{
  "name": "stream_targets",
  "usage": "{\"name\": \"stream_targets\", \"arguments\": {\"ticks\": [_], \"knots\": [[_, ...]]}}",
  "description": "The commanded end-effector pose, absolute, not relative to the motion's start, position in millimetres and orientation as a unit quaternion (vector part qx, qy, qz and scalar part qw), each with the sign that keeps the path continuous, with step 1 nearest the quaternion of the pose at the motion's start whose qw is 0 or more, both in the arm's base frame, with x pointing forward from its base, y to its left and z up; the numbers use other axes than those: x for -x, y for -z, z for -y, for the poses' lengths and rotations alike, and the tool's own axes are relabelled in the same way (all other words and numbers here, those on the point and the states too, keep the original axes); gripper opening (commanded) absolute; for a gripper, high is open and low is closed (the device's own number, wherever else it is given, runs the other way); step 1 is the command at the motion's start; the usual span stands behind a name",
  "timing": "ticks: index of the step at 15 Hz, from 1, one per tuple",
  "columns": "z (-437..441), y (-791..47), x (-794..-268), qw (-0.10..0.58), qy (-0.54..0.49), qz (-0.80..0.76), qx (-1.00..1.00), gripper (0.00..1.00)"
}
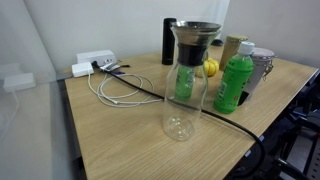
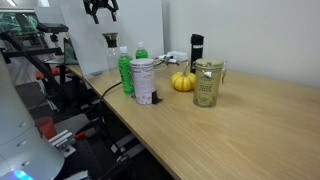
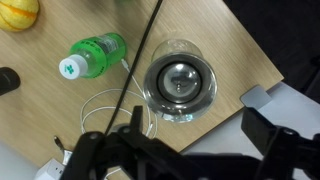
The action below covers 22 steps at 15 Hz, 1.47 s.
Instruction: Remove the silver ring from the filter
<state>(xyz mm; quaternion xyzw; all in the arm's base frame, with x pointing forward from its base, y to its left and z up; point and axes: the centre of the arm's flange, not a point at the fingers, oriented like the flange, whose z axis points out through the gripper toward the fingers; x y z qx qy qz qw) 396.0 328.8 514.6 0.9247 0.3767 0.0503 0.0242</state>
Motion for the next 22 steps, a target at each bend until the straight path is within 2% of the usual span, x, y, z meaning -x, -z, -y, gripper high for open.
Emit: {"name": "stream_targets", "arguments": {"ticks": [1, 22], "knots": [[-330.2, -512.7, -393.8, 0.025, -0.043, -0.377, -0.925, 1.00], [-331.0, -481.5, -377.6, 0.012, -0.022, -0.330, -0.944, 1.00]]}}
